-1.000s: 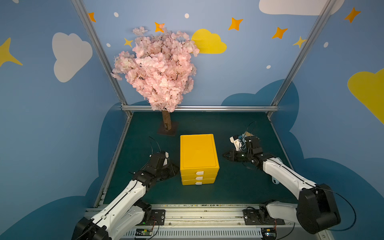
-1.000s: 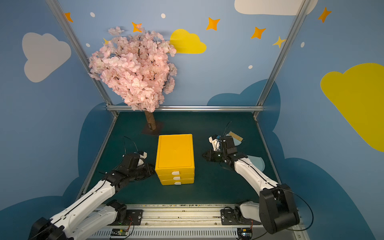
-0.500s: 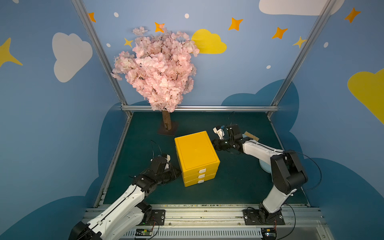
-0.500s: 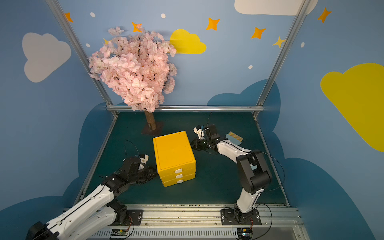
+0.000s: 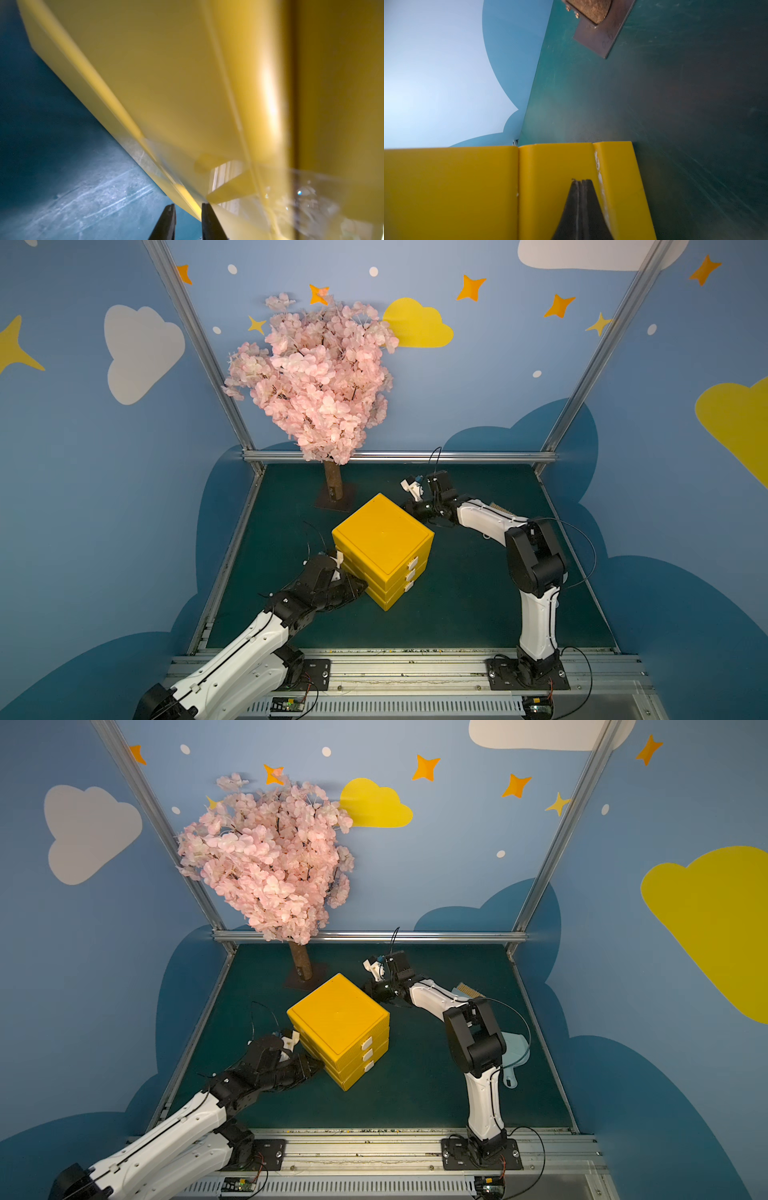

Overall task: Take the seed bags out of the drawer
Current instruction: Adjust the storage box at the center of the board.

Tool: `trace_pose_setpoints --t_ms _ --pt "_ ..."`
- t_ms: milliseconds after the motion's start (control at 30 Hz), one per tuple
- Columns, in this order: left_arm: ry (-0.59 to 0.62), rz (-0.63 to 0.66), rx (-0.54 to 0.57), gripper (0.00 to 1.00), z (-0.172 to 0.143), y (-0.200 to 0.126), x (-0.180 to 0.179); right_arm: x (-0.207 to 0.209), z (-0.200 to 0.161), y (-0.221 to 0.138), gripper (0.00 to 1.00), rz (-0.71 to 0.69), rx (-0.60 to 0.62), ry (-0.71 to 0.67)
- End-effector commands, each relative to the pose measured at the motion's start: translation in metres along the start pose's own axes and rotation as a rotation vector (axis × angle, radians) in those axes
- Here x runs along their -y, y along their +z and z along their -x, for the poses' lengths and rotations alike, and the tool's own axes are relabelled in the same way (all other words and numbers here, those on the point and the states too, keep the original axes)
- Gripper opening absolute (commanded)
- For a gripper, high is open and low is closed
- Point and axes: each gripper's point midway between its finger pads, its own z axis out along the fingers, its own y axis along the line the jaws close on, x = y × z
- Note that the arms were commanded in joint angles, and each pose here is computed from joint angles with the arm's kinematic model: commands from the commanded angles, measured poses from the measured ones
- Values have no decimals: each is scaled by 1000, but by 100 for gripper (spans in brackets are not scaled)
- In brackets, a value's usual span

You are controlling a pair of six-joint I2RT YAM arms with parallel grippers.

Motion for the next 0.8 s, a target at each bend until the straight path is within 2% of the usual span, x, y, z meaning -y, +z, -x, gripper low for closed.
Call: trace_pose_setpoints --t_ms 0,167,267,367,567,767 --pt "88 -77 73 29 15 -23 35 26 22 -42 0 -92 70 50" --pt "188 -74 174 30 24 -75 53 54 16 -104 2 -187 135 95" --pt "244 -46 291 31 39 -110 61 58 -10 -130 2 -226 136 101" --pt "287 36 374 32 56 -133 62 53 -48 -145 2 -263 111 82" --pt "319 161 393 32 95 -133 70 38 -129 -166 2 -283 99 88" --pt "204 167 422 32 143 -133 54 18 -198 -156 5 -224 61 76"
